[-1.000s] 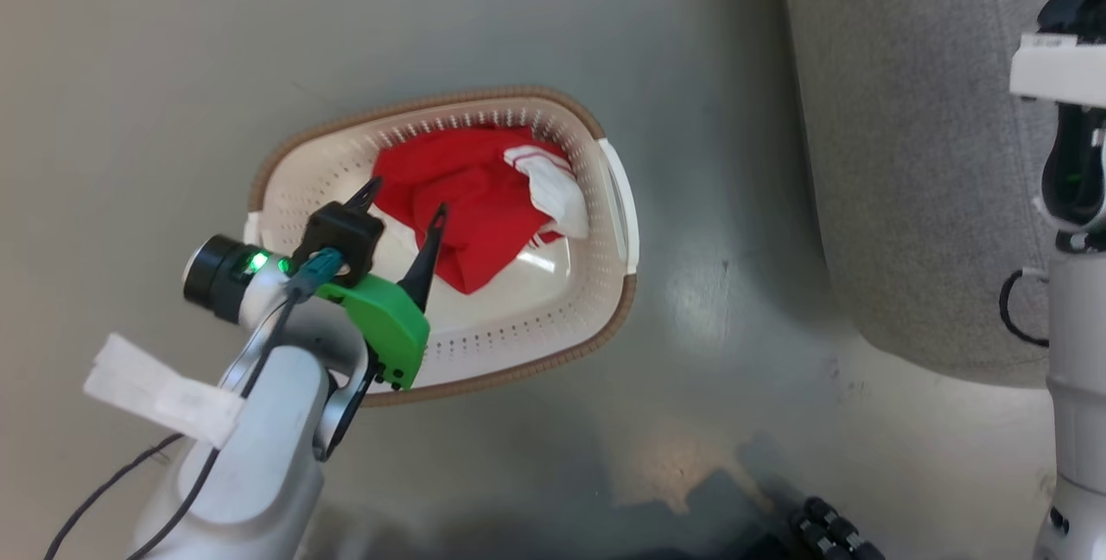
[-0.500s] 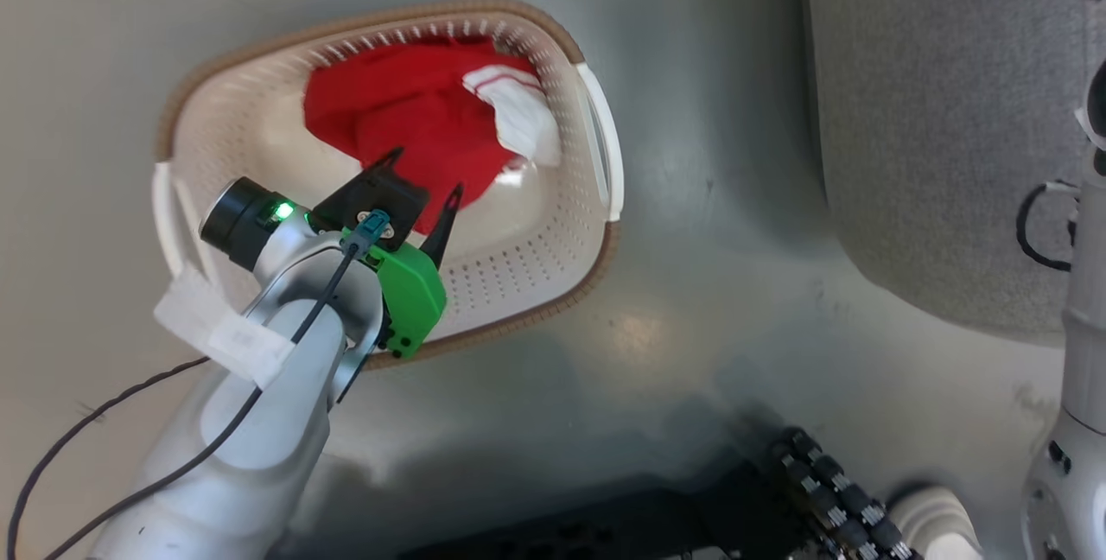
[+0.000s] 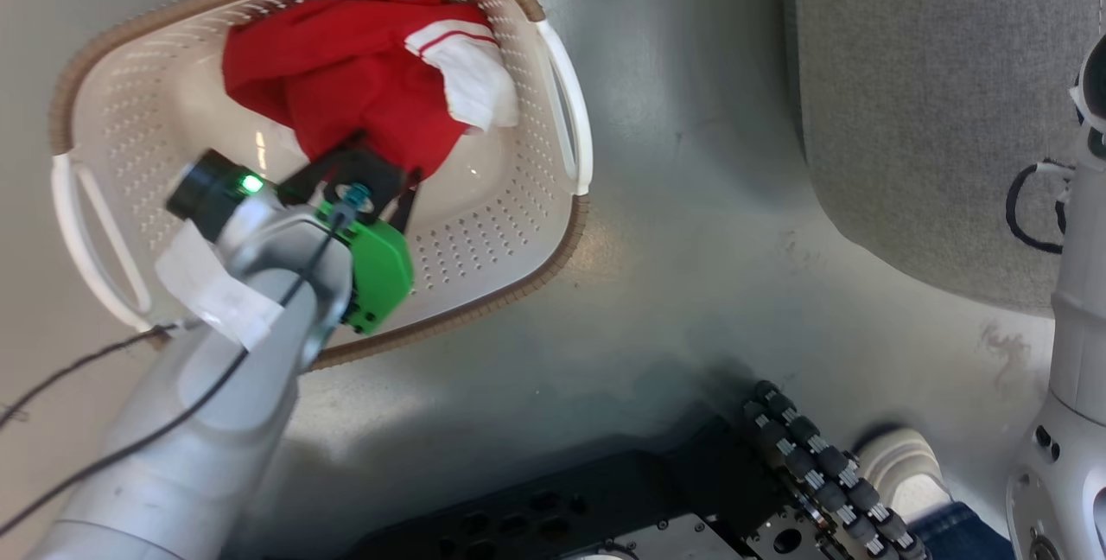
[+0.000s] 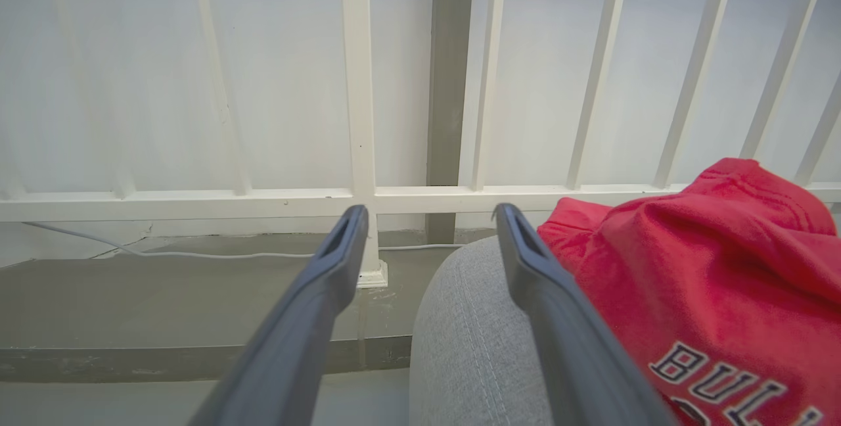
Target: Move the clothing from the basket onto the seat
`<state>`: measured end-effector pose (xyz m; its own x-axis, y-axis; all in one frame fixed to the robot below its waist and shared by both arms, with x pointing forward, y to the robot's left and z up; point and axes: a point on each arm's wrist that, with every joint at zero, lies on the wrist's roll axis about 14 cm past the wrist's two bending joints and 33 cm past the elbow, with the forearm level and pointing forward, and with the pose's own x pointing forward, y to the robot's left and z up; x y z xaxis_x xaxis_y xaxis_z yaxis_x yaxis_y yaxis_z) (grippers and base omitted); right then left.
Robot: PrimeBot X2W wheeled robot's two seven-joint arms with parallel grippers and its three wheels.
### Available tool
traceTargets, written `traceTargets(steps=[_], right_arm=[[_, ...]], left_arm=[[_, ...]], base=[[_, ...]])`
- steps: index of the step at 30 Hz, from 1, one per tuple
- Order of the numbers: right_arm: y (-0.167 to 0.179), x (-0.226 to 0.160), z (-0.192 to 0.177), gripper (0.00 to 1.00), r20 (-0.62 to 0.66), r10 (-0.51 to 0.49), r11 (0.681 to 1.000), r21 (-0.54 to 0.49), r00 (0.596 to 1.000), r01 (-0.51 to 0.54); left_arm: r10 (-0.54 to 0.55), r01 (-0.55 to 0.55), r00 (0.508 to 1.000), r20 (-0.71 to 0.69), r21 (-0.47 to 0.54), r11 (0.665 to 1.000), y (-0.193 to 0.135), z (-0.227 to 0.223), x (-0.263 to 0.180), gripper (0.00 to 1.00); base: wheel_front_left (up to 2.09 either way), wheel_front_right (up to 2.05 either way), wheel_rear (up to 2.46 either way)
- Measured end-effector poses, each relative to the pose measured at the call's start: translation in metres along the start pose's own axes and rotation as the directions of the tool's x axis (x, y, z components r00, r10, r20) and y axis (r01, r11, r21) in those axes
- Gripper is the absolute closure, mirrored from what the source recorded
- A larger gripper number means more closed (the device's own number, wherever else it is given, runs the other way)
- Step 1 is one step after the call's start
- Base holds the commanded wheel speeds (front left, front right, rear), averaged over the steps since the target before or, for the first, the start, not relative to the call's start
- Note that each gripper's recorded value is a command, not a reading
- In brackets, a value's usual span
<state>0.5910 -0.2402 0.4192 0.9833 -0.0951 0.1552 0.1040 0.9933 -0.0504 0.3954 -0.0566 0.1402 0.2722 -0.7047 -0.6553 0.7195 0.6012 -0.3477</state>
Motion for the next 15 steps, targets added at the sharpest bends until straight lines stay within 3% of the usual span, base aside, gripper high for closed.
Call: traceTargets(steps=[8, 9, 11, 15], right_arm=[[-0.008, 0.0, -0.006, 0.0, -0.008, -0.017, 1.0, -0.022, 1.0, 0.017], [-0.008, 0.0, -0.007, 0.0, -0.01, -0.018, 1.0, -0.022, 1.0, 0.018], [-0.009, -0.001, -0.007, 0.0, -0.01, -0.02, 1.0, -0.023, 1.0, 0.02], [-0.011, 0.0, -0.006, 0.0, -0.008, -0.027, 0.999, -0.024, 1.0, 0.027]], left_arm=[[-0.019, 0.02, 1.0, -0.024, 0.036, 0.999, 0.003, -0.011, 0.013, 0.0], [-0.02, 0.021, 0.999, -0.031, 0.041, 0.999, 0.003, -0.015, 0.013, 0.48], [-0.019, 0.02, 0.999, -0.027, 0.044, 0.999, 0.004, -0.015, 0.014, 1.0], [-0.018, 0.018, 1.0, 0.005, 0.051, 0.999, 0.005, -0.006, 0.016, 1.0]], base=[[0.0, 0.0, 0.0], [0.0, 0.0, 0.0], [0.0, 0.0, 0.0], [0.0, 0.0, 0.0]])
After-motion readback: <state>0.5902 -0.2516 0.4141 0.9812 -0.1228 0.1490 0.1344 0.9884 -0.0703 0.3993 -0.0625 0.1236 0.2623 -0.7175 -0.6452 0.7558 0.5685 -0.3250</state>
